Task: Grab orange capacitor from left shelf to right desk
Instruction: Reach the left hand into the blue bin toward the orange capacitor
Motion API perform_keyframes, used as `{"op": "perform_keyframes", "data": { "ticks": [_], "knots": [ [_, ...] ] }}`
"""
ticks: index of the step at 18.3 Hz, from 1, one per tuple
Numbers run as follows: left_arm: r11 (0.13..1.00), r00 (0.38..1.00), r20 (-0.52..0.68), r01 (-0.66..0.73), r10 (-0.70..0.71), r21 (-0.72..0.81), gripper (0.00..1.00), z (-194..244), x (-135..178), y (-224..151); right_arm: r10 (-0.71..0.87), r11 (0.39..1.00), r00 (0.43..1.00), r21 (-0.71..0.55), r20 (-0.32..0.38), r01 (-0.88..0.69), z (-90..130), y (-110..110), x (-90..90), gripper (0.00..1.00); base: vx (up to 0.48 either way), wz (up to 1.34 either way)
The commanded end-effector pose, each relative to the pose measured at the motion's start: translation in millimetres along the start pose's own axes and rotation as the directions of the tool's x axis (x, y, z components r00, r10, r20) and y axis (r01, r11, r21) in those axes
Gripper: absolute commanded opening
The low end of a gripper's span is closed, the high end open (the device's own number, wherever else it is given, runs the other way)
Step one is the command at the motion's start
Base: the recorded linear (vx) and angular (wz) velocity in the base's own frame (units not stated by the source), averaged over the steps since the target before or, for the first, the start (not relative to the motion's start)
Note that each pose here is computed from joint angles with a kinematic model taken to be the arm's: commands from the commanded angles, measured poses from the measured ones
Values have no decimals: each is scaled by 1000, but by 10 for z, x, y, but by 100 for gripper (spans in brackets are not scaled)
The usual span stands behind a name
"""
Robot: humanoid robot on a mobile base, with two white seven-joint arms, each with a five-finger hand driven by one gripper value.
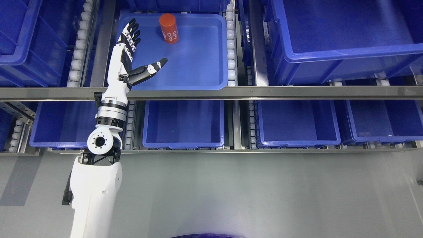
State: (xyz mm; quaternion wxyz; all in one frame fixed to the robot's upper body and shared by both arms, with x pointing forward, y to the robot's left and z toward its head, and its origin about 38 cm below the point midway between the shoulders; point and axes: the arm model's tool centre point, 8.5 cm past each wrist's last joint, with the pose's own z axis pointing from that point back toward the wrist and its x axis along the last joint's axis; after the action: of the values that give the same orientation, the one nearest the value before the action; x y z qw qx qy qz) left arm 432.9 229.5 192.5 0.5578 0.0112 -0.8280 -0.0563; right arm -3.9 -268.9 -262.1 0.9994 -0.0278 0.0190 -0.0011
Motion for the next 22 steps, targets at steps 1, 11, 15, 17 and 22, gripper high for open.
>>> {"op": "perform_keyframes", "data": {
  "ticks": [1,11,15,17,22],
  "knots": [
    [999,999,-18,41,-41,24,100,7,-53,153,-10,1000,1000,-16,26,11,2,-114,101,100,0,0],
    [996,976,-200,83,-88,-35,100,-763,-569,143,-10,1000,1000,-16,28,11,2,-114,103,100,0,0],
    [993,955,-276,87,-105,-76,100,-891,-795,39,-10,1000,1000,-16,26,11,2,-114,101,100,0,0],
    [991,946,-306,81,-109,-103,100,-966,-865,-77,-10,1000,1000,-16,26,11,2,-114,101,100,0,0],
    [985,923,-362,79,-130,-152,100,-1114,-954,-192,-10,1000,1000,-16,28,11,2,-114,103,100,0,0]
  ]
}}
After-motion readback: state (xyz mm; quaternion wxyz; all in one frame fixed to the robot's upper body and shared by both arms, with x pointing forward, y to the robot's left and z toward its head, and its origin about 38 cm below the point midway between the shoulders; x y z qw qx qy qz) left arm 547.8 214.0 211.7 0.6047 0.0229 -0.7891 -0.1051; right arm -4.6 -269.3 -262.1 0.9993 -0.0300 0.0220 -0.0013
